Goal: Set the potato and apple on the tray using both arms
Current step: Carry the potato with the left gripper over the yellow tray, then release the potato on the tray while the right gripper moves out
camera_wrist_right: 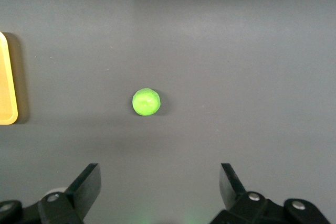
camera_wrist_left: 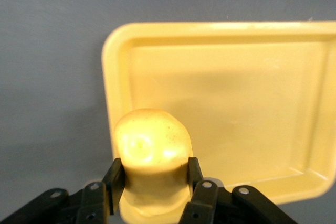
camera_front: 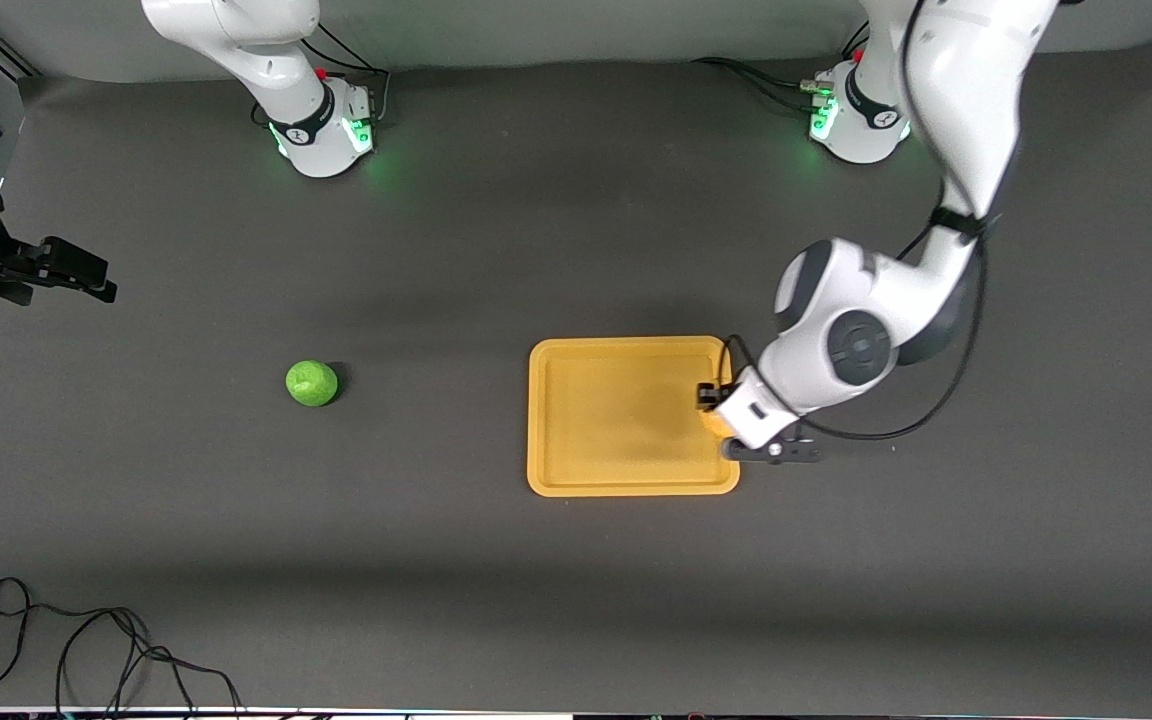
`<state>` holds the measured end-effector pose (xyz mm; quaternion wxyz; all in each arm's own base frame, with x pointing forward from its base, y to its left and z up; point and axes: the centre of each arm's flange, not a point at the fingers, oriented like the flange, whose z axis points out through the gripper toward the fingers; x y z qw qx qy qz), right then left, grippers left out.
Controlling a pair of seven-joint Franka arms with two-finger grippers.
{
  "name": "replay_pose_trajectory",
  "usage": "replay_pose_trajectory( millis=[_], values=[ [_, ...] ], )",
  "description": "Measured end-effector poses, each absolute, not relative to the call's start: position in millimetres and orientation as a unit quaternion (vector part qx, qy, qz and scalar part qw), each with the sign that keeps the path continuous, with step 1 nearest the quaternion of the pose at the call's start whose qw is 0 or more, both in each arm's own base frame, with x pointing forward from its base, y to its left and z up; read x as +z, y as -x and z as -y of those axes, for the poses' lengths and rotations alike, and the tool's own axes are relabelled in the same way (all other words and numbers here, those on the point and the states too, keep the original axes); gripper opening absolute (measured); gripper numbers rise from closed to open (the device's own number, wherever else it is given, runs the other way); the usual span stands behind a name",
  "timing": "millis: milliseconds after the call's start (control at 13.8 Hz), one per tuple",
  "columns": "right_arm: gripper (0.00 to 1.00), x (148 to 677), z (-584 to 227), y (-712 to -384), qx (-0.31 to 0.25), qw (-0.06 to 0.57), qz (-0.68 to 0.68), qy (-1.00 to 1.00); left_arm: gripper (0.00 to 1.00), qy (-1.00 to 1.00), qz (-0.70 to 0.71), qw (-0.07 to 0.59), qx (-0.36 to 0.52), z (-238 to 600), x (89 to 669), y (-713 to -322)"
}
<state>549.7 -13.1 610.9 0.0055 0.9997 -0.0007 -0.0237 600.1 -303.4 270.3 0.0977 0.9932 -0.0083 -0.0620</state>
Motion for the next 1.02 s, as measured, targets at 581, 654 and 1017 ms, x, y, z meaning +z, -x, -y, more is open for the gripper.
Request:
replay_pose_trajectory(
  millis=[581, 654, 1017],
  values=[
    [1.00, 611.8, -18.3, -553.6, -0.010, 0.006, -0.020, -1.000, 0.69, -0.992, 0.016, 0.091, -0.083, 320.9, 220.9, -594.4],
    [1.00, 610.9, -30.0, -555.1, -0.006, 0.005, -0.021, -1.000, 0.79, -0.992, 0.016, 0.093, -0.080, 322.3, 224.1, -596.4],
    [1.00, 600.6, -127.8, -554.8, 0.010, 0.004, -0.043, -0.999, 1.00, -0.993, -0.008, 0.102, -0.053, 283.3, 312.2, -628.2]
  ],
)
